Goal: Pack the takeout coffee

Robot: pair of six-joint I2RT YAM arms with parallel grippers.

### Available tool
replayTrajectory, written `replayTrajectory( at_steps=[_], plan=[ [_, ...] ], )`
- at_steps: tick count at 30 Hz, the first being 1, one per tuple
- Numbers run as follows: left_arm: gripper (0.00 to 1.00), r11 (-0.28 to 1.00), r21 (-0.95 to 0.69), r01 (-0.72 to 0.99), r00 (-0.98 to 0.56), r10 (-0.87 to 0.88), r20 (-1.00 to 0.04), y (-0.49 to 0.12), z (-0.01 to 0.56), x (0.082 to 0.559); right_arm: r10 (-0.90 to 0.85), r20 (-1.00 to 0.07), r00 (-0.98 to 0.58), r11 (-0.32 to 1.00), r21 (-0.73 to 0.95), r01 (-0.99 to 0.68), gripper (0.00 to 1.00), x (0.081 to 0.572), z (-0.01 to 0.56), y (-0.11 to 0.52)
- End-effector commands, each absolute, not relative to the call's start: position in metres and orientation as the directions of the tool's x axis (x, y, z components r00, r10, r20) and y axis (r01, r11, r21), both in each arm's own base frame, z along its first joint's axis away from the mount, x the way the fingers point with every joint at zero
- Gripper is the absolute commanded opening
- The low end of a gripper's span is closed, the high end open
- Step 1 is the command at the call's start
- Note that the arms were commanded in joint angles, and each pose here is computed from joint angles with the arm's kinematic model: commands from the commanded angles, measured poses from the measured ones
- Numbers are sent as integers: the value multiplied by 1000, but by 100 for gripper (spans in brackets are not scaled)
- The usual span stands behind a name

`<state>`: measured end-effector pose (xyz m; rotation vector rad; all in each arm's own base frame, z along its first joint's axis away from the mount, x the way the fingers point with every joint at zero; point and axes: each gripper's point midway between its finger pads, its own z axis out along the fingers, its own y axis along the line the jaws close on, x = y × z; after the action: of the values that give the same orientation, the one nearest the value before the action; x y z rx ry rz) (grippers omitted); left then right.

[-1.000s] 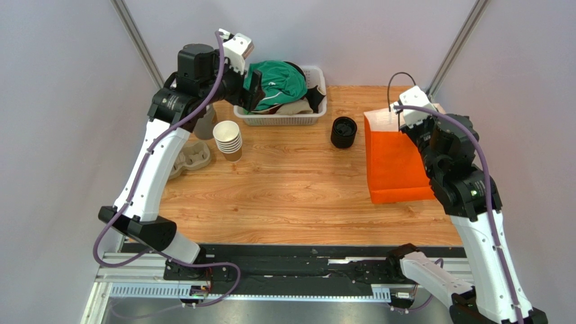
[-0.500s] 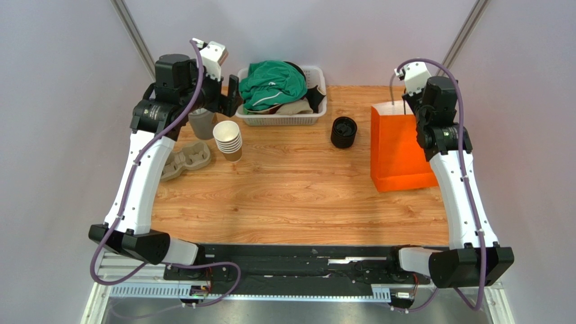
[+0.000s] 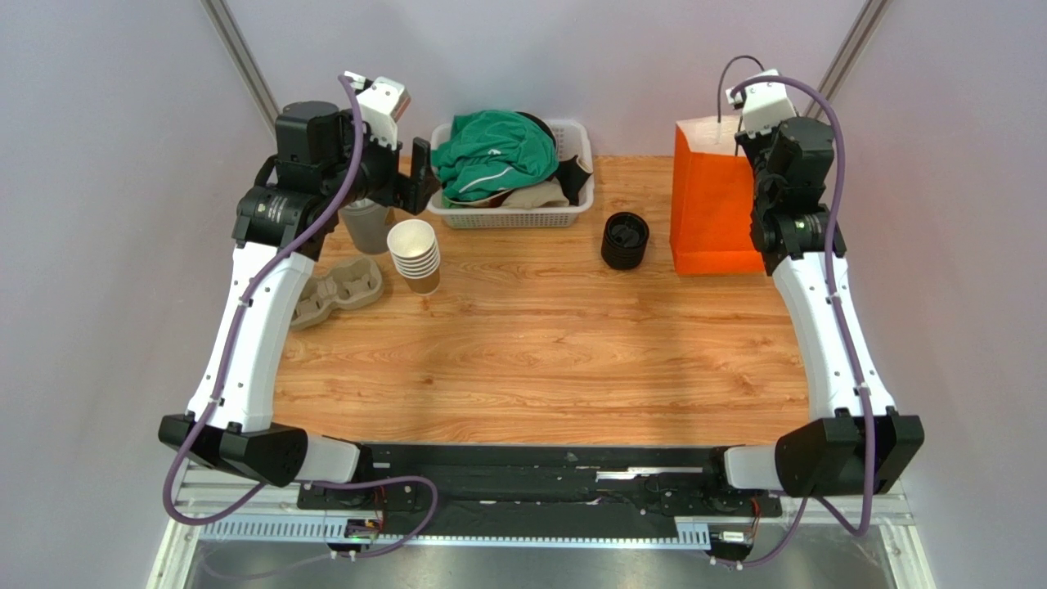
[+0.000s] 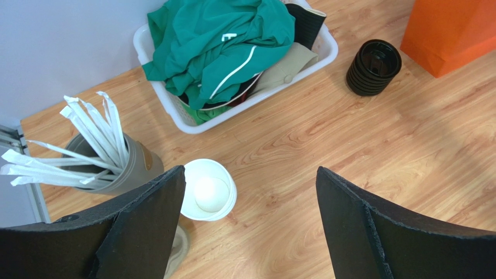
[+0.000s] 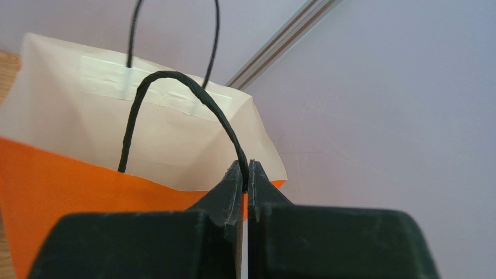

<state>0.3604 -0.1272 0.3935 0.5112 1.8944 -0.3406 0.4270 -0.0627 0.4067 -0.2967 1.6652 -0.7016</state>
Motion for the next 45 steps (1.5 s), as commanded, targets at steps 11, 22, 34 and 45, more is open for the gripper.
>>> replayTrajectory(
  at_steps=[11,22,34,45],
  plan=[
    [91,857,-6,515,-269,155,-951,-129,408,352,-504,-825,-257,836,-540,94,3,399,333,-57],
    [91,854,-22,520,-281,146,-948,-132,403,354,-462,-877,-131,870,-477,126,59,378,406,-48],
    [94,860,75,505,-300,256,-919,-115,394,346,-454,-889,-57,832,-400,-385,65,359,407,72],
    [98,868,149,473,-322,328,-888,-95,357,342,-461,-843,-278,806,-266,-529,57,418,284,148]
  ],
)
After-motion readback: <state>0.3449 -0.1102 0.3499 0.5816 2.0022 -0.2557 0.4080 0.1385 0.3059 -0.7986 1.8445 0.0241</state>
